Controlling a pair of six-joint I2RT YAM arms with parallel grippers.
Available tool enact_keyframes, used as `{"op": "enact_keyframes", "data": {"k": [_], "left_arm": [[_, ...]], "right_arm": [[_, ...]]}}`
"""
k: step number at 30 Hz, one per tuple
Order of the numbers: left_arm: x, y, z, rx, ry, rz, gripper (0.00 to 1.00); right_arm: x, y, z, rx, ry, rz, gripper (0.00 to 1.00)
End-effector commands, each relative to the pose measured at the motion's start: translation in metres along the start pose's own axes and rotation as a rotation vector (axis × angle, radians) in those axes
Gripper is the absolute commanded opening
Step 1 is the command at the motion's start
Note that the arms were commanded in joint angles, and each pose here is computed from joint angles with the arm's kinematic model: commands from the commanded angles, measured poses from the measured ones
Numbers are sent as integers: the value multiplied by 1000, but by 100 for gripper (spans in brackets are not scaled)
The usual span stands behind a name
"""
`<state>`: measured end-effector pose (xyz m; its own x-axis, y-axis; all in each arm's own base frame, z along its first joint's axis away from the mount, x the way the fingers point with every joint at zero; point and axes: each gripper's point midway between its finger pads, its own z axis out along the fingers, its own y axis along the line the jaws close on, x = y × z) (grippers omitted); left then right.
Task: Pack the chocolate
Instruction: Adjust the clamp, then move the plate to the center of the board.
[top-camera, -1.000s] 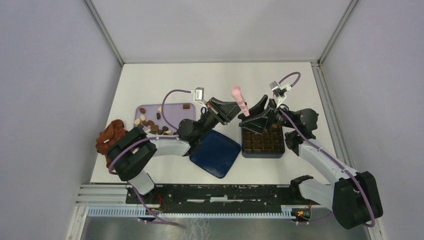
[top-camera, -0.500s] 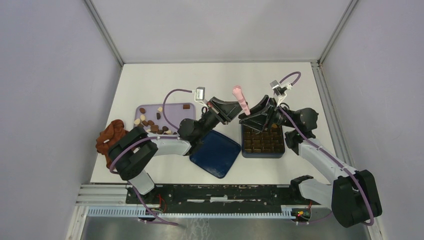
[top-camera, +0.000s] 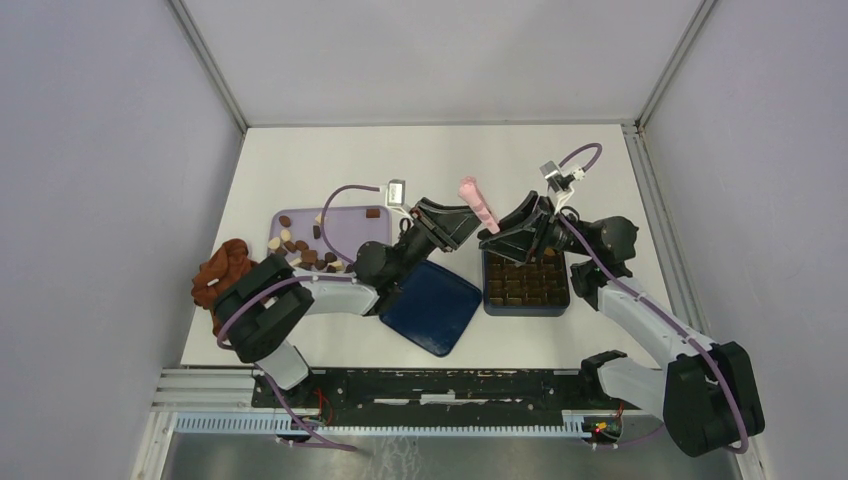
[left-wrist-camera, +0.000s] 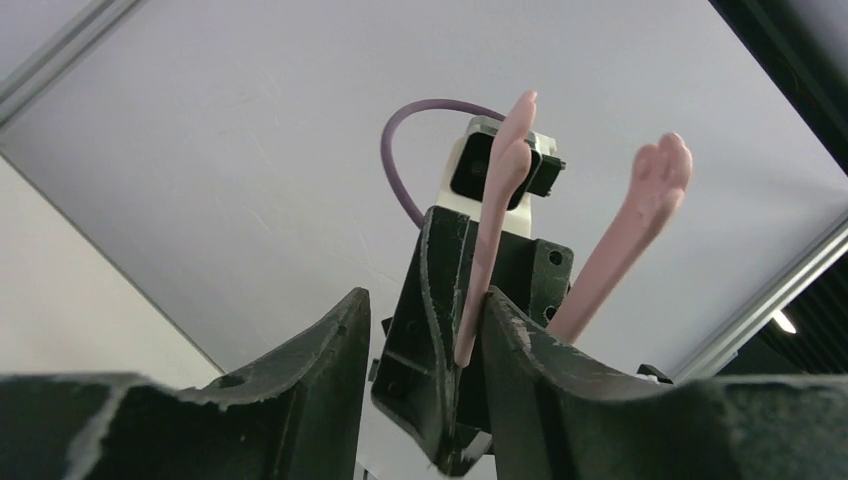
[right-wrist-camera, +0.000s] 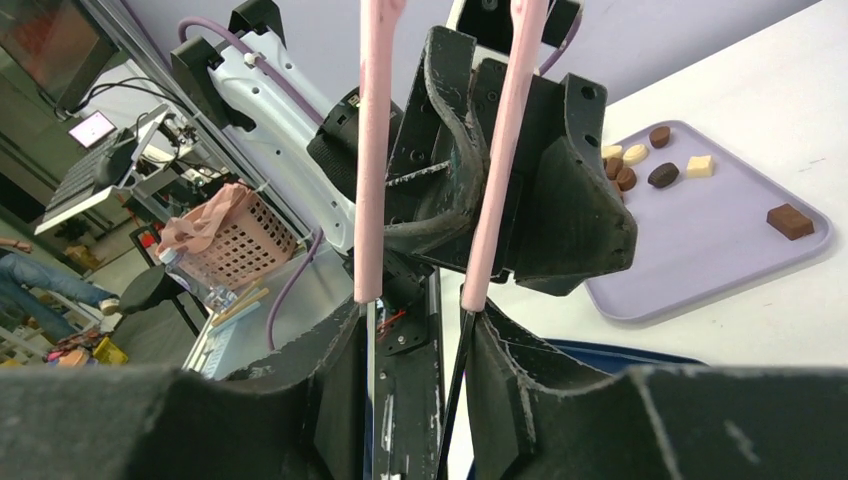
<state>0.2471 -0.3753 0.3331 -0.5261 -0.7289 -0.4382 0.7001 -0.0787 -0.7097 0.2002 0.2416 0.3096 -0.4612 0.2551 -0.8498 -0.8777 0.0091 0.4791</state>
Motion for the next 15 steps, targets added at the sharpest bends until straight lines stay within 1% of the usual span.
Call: {"op": "enact_keyframes", "data": {"k": [1,4,8,12,15], "left_arm": [[-48,-39,-16,109,-199,32,54],[-57,-34,-32,69,-225,47,58],[-63,-34,-41,37,-225,77,59],[-65,-33,-44,-10,-191,137,59],[-65,-23,-57,-108,-123,214,60]], "right_arm": [[-20,23,0,-49,-22,-159,41],[-16,18,0,-35,-7,-167,41],[-12,10,0,-16,7,-164,41],[-10,3,0,5,31,-191,40],[-4,-16,-2,77,92,-254,40]]}}
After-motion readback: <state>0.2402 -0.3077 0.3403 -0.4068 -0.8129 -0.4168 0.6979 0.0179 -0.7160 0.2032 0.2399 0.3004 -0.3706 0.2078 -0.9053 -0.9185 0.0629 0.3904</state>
